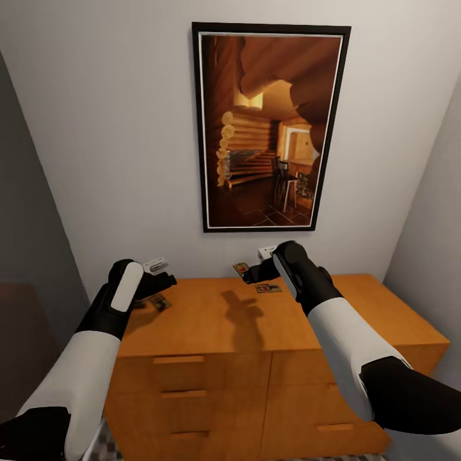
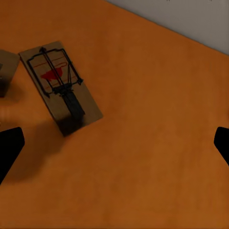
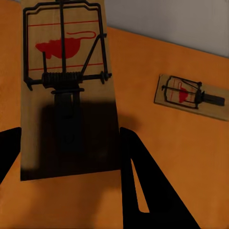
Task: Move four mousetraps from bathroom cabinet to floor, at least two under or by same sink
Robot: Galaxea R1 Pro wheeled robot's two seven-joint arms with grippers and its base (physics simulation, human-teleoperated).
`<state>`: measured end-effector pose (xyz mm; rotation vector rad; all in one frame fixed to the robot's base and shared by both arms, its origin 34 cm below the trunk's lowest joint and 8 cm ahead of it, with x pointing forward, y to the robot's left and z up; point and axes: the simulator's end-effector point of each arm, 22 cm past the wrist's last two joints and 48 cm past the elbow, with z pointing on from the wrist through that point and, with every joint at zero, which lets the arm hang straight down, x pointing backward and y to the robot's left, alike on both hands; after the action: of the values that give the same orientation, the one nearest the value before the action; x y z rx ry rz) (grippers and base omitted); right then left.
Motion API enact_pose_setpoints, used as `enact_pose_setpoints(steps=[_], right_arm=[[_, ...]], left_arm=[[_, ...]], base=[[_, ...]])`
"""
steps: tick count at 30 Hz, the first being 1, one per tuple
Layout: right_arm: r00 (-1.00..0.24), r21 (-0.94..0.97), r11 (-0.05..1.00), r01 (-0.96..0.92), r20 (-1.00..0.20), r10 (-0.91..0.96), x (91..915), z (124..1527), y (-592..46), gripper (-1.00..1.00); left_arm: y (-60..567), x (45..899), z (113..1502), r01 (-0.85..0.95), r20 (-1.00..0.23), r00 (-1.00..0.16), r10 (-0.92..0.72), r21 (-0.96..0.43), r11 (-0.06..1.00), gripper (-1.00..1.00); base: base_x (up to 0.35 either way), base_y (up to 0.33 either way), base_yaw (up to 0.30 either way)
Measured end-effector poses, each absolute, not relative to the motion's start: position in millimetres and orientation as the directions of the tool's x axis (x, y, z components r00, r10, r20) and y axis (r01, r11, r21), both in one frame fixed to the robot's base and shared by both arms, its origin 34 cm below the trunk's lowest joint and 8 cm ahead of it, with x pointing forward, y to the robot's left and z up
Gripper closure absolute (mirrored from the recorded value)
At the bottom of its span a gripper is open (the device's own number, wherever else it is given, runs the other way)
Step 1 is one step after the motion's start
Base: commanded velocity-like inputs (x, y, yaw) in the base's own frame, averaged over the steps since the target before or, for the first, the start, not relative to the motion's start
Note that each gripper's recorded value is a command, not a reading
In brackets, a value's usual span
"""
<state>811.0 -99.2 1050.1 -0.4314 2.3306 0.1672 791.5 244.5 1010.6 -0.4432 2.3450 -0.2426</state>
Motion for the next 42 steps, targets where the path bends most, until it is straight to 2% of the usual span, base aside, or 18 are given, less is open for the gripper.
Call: enact_pose_setpoints(steps=[13, 23, 42], right_arm=[[-0.667, -0.009, 0.936, -0.352, -0.699, -0.258, 810.6, 1048.0, -100.3, 1.0], [-0.667, -0.011, 0.936, -0.351, -0.699, -0.258, 810.6, 1048.2, -100.7, 1.0], [-0.667, -0.01, 0.936, -0.352, -0.699, -0.258, 810.5, 1048.0, -100.5, 1.0]], left_arm=[[242.8, 791.4, 1011.1, -0.242, -0.628, -0.678, -0.382, -0.3, 0.923, -1.0], [243.6, 790.8, 1009.9, -0.243, -0.627, -0.681, -0.379, -0.294, 0.924, -1.0], [243.9, 790.6, 1009.5, -0.244, -0.624, -0.682, -0.381, -0.297, 0.923, -1.0]], base=[[0.0, 0.0, 0.222], [0.027, -0.022, 0.024], [0.154, -0.189, 0.001]])
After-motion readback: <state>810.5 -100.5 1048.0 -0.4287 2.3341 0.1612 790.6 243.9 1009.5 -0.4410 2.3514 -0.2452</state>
